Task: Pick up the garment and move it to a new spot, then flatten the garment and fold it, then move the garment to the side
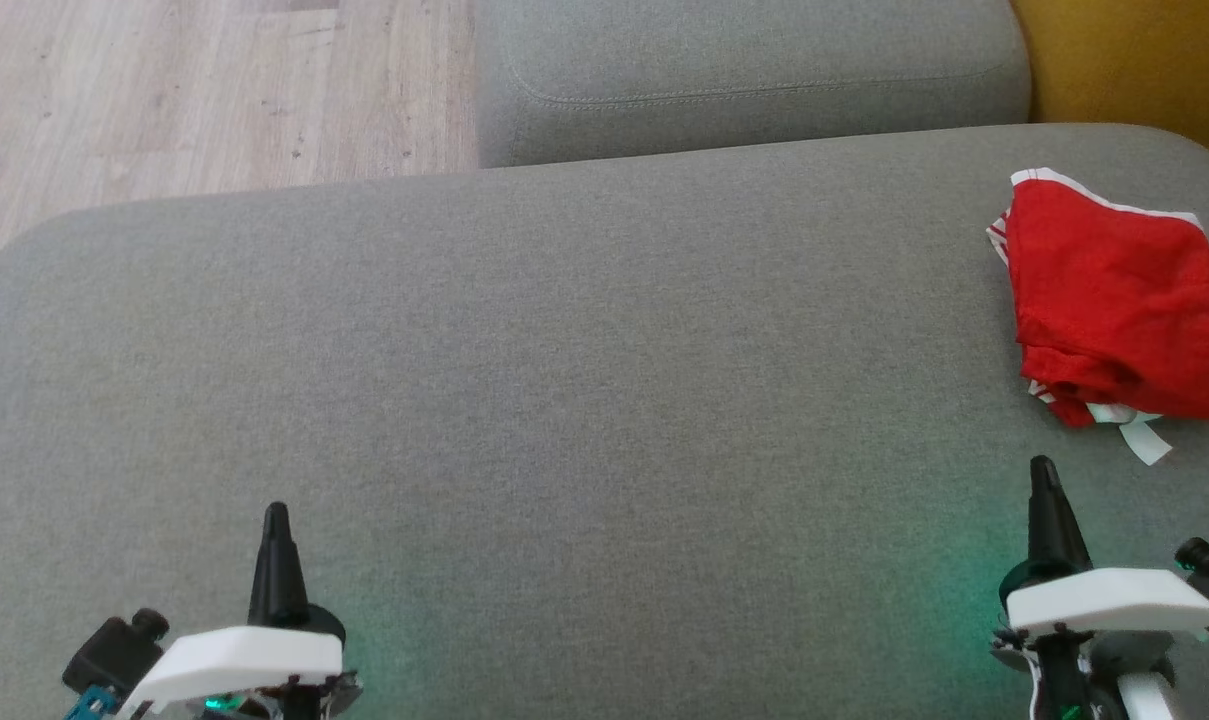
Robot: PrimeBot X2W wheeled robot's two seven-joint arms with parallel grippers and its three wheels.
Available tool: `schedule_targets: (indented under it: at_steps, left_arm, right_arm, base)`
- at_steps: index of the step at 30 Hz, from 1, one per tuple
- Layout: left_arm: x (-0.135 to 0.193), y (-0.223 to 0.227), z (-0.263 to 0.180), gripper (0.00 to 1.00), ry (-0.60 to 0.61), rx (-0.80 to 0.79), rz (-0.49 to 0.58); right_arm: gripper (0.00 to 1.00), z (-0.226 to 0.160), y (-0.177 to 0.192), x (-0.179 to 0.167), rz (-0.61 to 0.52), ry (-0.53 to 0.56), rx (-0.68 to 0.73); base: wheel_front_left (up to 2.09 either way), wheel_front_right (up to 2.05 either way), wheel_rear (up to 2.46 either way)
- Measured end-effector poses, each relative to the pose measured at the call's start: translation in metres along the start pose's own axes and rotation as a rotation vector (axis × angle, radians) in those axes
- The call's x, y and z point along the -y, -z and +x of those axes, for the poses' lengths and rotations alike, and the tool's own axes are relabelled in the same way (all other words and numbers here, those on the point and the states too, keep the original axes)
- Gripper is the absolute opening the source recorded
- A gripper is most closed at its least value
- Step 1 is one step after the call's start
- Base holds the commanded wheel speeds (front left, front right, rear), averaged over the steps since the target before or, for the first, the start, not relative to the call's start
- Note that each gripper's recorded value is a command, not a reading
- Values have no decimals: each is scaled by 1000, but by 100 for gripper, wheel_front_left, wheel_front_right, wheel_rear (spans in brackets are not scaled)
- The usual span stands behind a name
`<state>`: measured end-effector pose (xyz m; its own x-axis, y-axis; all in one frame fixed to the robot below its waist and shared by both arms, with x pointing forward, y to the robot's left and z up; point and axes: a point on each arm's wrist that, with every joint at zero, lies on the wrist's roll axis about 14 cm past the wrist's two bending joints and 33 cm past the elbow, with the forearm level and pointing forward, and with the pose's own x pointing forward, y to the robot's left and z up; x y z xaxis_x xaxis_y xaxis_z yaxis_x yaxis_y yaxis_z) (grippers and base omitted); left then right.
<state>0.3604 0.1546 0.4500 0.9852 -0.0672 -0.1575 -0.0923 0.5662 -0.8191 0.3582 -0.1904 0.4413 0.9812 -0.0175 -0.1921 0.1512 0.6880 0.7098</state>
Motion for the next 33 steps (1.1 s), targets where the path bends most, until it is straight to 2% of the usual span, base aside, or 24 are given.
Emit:
schedule_targets:
  at_steps: [33]
  left_arm:
    - [1, -20, 5, 0, 2, 26, -312]
  right_arm:
    - [0, 4, -17, -4, 393, -14, 24]
  base:
    - [0, 0, 0]
